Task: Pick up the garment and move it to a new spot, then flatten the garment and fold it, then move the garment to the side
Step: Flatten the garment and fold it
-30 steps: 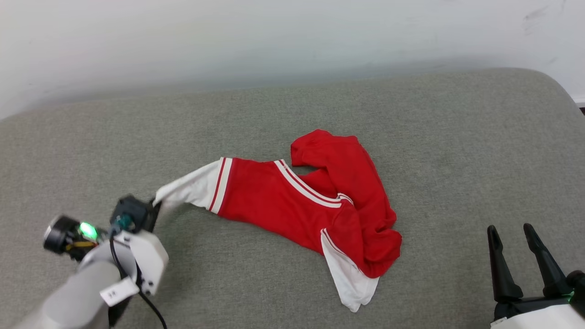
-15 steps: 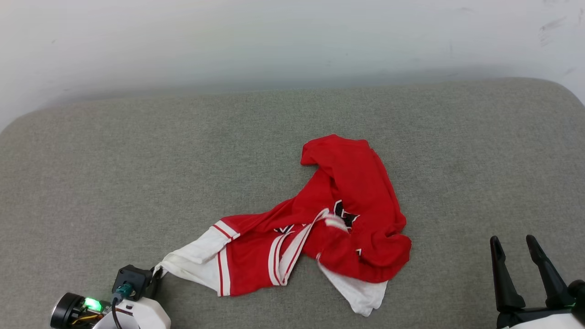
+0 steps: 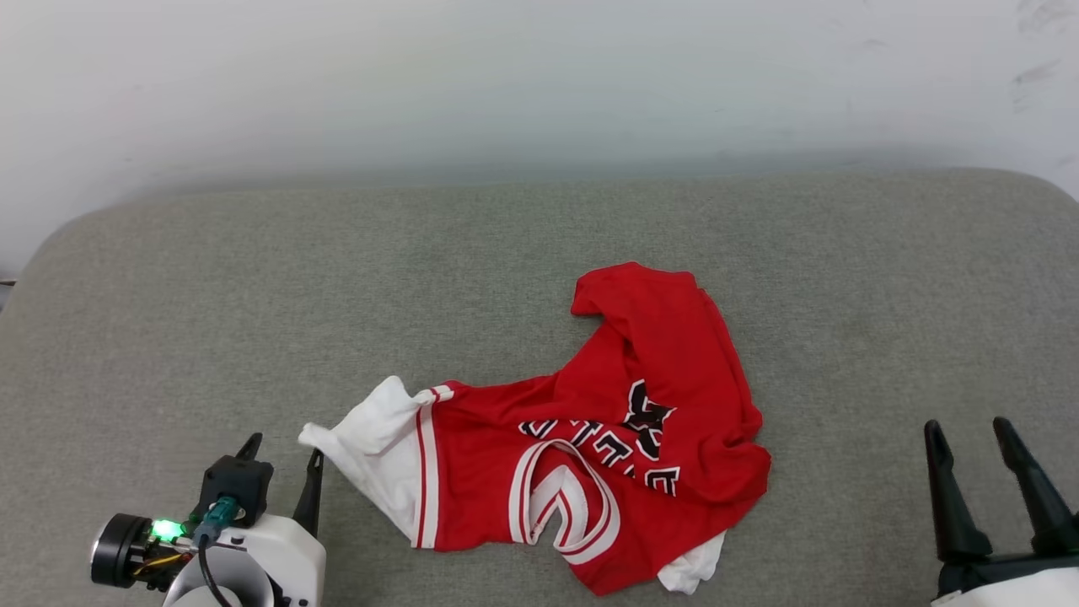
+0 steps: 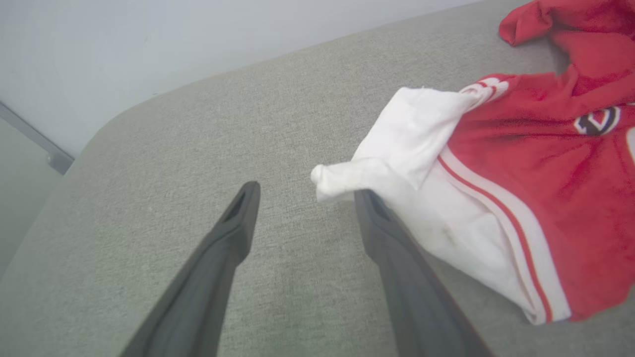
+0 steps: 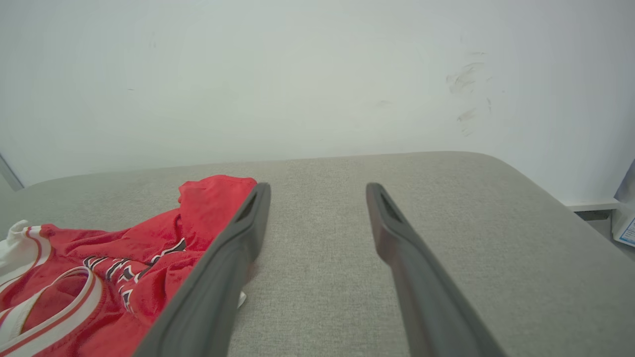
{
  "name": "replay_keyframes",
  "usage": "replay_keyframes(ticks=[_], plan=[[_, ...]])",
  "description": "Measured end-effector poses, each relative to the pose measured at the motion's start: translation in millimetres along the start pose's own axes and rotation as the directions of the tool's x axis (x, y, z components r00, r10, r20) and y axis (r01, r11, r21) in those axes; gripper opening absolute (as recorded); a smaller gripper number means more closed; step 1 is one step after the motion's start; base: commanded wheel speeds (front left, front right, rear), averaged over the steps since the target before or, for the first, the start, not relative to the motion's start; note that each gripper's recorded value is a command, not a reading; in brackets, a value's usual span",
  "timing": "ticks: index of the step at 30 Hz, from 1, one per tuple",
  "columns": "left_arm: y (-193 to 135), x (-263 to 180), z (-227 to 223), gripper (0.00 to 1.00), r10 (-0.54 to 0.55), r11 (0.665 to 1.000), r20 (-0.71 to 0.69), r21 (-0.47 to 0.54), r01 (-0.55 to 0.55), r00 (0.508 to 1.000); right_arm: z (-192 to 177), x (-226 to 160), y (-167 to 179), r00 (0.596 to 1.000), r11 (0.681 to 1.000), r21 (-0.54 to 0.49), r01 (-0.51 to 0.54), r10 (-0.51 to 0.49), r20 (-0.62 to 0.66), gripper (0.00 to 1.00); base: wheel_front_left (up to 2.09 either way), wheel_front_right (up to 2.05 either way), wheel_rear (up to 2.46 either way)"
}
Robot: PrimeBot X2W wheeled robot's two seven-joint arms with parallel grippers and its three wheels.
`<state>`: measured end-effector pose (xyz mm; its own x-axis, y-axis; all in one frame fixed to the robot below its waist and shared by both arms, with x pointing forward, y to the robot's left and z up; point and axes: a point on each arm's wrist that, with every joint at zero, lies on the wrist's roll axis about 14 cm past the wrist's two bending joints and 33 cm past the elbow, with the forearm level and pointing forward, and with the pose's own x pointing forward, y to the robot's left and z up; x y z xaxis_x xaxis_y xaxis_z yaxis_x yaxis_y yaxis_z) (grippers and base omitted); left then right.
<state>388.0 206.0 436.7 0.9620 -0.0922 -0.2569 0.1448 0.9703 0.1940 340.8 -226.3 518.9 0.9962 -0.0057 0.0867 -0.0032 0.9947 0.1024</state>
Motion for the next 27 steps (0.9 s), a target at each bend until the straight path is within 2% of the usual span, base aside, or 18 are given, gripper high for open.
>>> replay_keyframes(ticks=[6, 12, 15, 19, 21, 23, 25, 27], plan=[[12, -12, 40, 1.00, 0.072, 0.997, 0.141, -0.008, -0.071, 0.987, 33, 24, 2, 0.995, 0.995, -0.084, -0.062, 0.068, 0.073, 1.00, 0.00, 0.00, 0.00], [17, -22, 68, 1.00, 0.135, 0.991, 0.242, -0.040, -0.129, 0.961, 73, 58, 17, 0.975, 0.969, -0.193, -0.157, 0.183, 0.123, 1.00, 0.00, 0.00, 0.00], [20, -24, 77, 1.00, 0.166, 0.986, 0.274, -0.053, -0.157, 0.947, 78, 75, 30, 0.967, 0.948, -0.228, -0.224, 0.245, 0.071, 1.00, 0.00, 0.00, 0.00], [18, -22, 80, 1.00, 0.187, 0.982, 0.291, -0.066, -0.175, 0.938, 63, 97, 49, 0.943, 0.914, -0.232, -0.333, 0.323, -0.082, 1.00, 0.00, 0.00, 0.00], [14, -19, 81, 1.00, 0.192, 0.981, 0.297, -0.072, -0.178, 0.935, 48, 107, 56, 0.919, 0.897, -0.218, -0.385, 0.349, -0.185, 1.00, 0.00, 0.00, 0.00], [12, -16, 79, 1.00, 0.198, 0.980, 0.296, -0.078, -0.183, 0.935, 24, 114, 63, 0.875, 0.880, -0.188, -0.436, 0.366, -0.317, 1.00, 0.00, 0.00, 0.00], [9, -12, 77, 1.00, 0.200, 0.980, 0.290, -0.083, -0.183, 0.936, -2, 116, 66, 0.813, 0.863, -0.161, -0.480, 0.369, -0.450, 1.00, 0.00, 0.00, 0.00], [6, -7, 74, 1.00, 0.200, 0.979, 0.283, -0.093, -0.181, 0.938, -30, 114, 68, 0.732, 0.852, -0.114, -0.512, 0.363, -0.576, 1.00, 0.00, 0.00, 0.00]])
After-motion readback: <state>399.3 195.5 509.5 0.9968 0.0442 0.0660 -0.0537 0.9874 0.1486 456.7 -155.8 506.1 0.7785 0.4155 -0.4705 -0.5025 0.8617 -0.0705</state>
